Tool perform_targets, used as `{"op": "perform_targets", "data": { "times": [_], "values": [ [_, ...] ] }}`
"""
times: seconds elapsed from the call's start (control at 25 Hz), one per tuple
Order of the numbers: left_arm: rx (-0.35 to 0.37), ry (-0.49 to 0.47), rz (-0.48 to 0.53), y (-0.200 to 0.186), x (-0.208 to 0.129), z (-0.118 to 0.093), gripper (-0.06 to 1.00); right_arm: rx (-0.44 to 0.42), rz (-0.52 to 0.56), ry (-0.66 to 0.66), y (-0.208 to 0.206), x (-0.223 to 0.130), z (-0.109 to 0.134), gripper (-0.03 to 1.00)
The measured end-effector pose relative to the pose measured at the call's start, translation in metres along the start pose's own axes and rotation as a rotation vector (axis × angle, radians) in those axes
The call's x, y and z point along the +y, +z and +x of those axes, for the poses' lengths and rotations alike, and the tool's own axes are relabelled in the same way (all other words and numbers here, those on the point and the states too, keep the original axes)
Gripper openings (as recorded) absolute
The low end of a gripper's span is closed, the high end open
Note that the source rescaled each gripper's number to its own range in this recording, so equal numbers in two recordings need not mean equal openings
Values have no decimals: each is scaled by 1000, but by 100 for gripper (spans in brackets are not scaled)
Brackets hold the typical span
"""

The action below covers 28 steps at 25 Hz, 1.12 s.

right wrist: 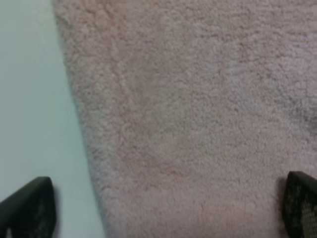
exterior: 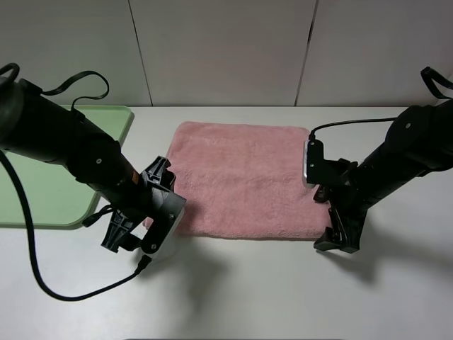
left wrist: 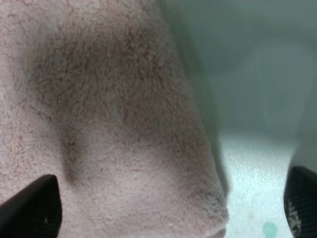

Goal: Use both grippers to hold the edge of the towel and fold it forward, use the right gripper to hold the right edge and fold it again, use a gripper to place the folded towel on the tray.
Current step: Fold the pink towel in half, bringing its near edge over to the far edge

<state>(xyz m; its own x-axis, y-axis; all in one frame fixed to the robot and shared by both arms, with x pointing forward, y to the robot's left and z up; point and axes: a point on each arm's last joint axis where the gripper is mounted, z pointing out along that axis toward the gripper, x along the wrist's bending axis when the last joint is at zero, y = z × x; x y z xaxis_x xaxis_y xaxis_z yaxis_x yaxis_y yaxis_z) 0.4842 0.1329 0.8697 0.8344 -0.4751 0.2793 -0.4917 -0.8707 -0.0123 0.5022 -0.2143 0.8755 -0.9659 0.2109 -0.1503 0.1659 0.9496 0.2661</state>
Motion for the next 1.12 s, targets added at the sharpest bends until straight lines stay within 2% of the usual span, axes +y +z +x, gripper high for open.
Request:
{"op": "perform_targets", "data": {
  "times": [0.48, 0.84, 1.12],
  "values": [
    [0, 1, 0, 0, 0, 0, 90, -3, 2, 10, 0, -1, 0, 100],
    [-1, 1, 0, 0, 0, 0, 87, -72, 38, 75, 3, -16, 15, 100],
    [-5, 1, 1, 0, 0, 0, 85, -78, 39, 84, 3, -16, 16, 100]
  ]
}}
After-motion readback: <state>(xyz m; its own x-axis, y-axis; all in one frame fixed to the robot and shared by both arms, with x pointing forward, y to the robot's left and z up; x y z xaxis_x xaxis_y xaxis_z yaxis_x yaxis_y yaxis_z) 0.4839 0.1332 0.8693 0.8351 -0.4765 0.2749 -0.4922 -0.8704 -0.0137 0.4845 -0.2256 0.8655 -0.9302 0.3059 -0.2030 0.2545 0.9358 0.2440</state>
